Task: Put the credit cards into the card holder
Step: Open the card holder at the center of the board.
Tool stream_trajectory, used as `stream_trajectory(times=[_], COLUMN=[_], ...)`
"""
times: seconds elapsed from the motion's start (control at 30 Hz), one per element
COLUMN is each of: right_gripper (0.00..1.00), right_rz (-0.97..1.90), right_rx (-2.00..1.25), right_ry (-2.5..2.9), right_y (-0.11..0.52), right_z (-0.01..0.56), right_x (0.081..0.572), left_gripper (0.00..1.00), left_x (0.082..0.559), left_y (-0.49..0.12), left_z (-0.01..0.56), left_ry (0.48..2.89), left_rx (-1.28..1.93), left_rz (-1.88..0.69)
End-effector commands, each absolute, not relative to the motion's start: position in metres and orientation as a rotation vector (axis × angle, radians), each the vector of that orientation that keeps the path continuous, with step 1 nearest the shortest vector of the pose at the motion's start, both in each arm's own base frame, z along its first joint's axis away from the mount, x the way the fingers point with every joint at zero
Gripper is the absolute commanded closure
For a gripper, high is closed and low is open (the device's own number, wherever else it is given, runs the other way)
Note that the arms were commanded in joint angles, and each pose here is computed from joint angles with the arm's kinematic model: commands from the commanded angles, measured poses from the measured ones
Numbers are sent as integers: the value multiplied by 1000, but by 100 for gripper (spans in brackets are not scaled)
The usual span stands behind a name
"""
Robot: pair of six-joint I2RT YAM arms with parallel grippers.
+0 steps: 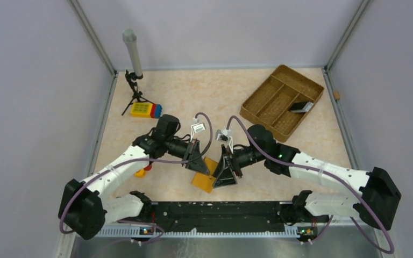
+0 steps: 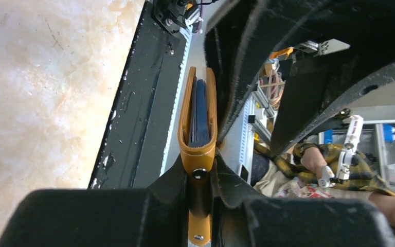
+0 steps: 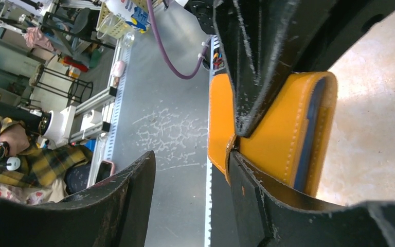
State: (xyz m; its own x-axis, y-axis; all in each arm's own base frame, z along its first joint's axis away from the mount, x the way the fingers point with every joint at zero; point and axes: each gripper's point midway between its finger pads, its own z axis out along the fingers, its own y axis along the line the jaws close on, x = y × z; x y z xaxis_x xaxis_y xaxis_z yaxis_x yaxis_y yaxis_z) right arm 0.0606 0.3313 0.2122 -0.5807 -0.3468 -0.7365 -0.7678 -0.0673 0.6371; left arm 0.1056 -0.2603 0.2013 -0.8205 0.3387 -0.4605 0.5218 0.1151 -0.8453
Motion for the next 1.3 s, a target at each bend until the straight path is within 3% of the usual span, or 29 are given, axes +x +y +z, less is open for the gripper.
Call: stream_trajectory(times=[0.0,0.17,0.27,0.37,0.53,0.63,0.83,1.27], right_gripper=[47,47,47,42,28,28,43,41], right_rz=[1804,1900,1807,1457,994,864,986,1025], right_rx=[-1337,-1398,-1321,-1033,-541,-313,-244,-309], right_ry=[1756,1610,1618,1791,2073,2195,2278,2367], right_y=[335,327,327,332,310,304,335,361], right_z=[235,264,270,258,217,185,151,120], right_x=[29,8,19,76,157,180,173,163], left_gripper=[100,100,100,100,100,100,100,100], left_x=[132,145,151,160,195,195,187,181], left_y=[-262,-257,-253,-248,-225,-223,-236,-244], left_z=[203,188,180,176,160,154,144,126], left_ry=[2196,2281,2327,2331,2352,2338,2290,2344], left_rx=[803,706,689,669,372,160,-16,-23], left_rz=[-1756,-1712,-1625,-1483,-1002,-983,-1078,-1082])
